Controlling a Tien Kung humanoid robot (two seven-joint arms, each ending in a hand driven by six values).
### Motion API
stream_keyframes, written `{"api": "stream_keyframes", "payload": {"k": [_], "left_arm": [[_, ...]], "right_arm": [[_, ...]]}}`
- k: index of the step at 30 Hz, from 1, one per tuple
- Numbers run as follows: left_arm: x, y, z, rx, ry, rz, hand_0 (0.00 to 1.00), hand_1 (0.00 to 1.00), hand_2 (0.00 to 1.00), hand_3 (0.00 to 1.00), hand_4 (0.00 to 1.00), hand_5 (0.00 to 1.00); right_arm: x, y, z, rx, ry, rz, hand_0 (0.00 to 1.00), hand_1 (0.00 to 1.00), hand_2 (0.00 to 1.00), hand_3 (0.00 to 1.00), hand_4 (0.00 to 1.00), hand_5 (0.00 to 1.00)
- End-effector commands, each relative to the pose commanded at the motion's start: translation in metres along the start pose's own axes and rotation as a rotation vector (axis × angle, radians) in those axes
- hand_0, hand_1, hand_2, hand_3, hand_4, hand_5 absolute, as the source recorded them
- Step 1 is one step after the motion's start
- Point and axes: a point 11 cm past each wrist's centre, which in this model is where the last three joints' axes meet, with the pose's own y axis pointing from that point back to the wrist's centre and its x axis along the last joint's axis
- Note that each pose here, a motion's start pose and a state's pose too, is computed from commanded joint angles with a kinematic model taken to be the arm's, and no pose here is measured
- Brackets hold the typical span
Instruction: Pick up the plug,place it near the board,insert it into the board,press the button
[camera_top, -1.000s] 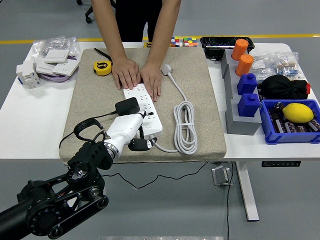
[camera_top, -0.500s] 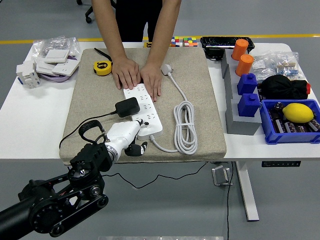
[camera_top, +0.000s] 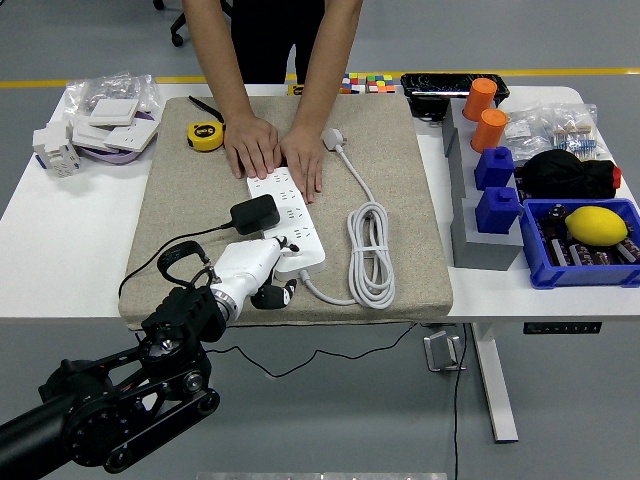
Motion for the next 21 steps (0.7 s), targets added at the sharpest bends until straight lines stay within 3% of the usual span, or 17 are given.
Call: {"api": "stream_keyframes", "payload": {"k": [21], "left_arm": [[-0.009,-0.006,-0.009,0.033,-0.003,-0.016,0.153,0.037,0.149,0.765,0.53,0.163]], "right_arm": [[0.002,0.0,0.002,-0.004,0.012,0.002,0.998,0.927,0.871,0.903,0.998,0.998]]}}
